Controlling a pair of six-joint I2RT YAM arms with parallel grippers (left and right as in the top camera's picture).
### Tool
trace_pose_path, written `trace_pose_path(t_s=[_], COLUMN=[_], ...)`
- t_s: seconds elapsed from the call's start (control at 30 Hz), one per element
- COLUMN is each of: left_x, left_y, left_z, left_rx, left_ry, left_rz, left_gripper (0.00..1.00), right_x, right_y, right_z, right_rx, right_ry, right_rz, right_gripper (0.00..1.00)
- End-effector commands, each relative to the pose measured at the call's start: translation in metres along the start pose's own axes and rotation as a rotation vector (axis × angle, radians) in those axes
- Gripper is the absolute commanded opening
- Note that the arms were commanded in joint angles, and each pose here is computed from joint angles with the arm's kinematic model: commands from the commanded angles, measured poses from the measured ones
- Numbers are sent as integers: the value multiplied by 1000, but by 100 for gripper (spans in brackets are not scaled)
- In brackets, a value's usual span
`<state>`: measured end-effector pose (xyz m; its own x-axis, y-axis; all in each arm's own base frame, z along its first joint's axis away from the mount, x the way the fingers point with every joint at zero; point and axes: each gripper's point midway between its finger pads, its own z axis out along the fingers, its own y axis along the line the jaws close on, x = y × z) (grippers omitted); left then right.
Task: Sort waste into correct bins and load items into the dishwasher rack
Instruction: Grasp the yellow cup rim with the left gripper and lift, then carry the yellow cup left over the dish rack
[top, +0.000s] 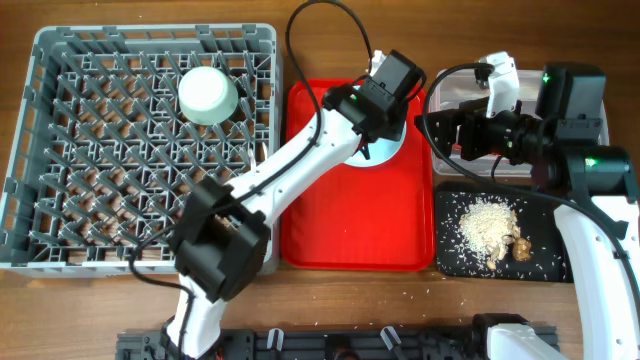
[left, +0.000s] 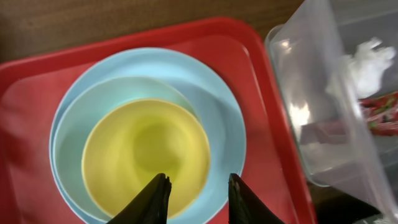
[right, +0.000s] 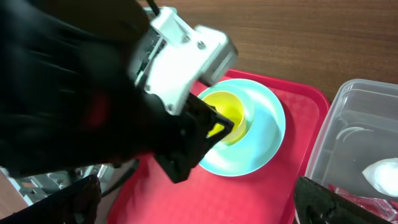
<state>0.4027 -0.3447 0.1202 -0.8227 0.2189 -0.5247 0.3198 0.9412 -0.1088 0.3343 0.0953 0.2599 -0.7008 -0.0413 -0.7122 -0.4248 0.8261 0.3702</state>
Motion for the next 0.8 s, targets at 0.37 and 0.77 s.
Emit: trace_pose_path(t_s=[0.37,0.77], left_x=[26,-53], left_y=[2,33], left_z=[44,-54], left_rx=[-16,-146], left_ry=[84,-218], left_rz=[69,3], left_gripper=[27,4], right_x=[1,1], right_y=[-2,-2], right_z=[2,2], right_rx=[1,1], right_ry=[6,6], right_rz=[-13,-13], right_gripper=[100,100])
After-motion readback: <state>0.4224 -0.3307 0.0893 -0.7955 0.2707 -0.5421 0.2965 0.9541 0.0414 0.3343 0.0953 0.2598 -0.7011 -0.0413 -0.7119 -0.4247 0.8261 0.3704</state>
